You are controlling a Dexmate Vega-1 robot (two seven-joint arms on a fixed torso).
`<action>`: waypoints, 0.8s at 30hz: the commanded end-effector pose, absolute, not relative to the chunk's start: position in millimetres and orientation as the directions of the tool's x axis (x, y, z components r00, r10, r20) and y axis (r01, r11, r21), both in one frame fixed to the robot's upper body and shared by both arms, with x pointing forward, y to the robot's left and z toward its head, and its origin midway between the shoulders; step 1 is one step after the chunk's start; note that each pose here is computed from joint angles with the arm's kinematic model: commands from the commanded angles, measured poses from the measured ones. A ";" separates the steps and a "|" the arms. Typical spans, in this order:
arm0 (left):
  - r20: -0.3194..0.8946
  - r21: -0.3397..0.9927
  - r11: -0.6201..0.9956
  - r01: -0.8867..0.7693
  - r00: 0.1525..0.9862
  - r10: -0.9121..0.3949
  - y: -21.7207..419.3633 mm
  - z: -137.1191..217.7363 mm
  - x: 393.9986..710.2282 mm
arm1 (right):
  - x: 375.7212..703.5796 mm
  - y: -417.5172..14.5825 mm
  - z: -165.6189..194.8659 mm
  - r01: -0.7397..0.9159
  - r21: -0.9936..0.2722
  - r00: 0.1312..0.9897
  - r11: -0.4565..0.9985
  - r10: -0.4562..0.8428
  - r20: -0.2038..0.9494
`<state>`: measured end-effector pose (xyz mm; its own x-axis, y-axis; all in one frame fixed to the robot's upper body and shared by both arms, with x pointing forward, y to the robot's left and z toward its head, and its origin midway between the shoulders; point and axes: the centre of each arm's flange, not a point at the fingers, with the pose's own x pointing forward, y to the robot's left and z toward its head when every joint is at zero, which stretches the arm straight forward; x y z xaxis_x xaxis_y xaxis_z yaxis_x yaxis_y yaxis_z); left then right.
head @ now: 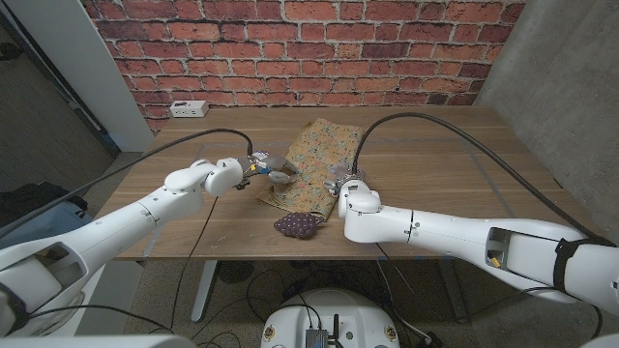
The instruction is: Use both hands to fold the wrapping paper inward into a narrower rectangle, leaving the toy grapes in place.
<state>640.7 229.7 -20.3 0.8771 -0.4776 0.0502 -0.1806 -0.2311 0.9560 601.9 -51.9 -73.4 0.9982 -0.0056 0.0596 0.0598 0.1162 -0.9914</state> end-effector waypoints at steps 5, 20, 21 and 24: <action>0.054 0.955 -0.231 -0.184 0.879 -0.474 231.8 -17.2 642.6 | 577.2 -58.6 -53.5 0.247 -0.951 0.964 0.184 0.052 0.261; 0.056 0.955 -0.233 -0.185 0.880 -0.472 227.8 -15.0 642.9 | 536.5 -55.4 -72.5 0.225 -0.967 0.967 0.123 0.093 0.237; 0.055 0.955 -0.233 -0.185 0.880 -0.472 227.4 -14.9 642.9 | 535.8 -55.6 -75.6 0.215 -0.969 0.969 0.121 0.093 0.227; 0.056 0.954 -0.234 -0.187 0.880 -0.472 226.2 -14.5 642.5 | 534.1 -55.7 -85.1 0.192 -0.975 0.975 0.113 0.087 0.202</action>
<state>642.9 230.2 -16.8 0.8800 -0.4719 0.0546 -0.1836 -0.2318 0.9553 551.8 -55.0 -62.4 0.9637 0.0799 0.2546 0.2425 0.1355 -0.9606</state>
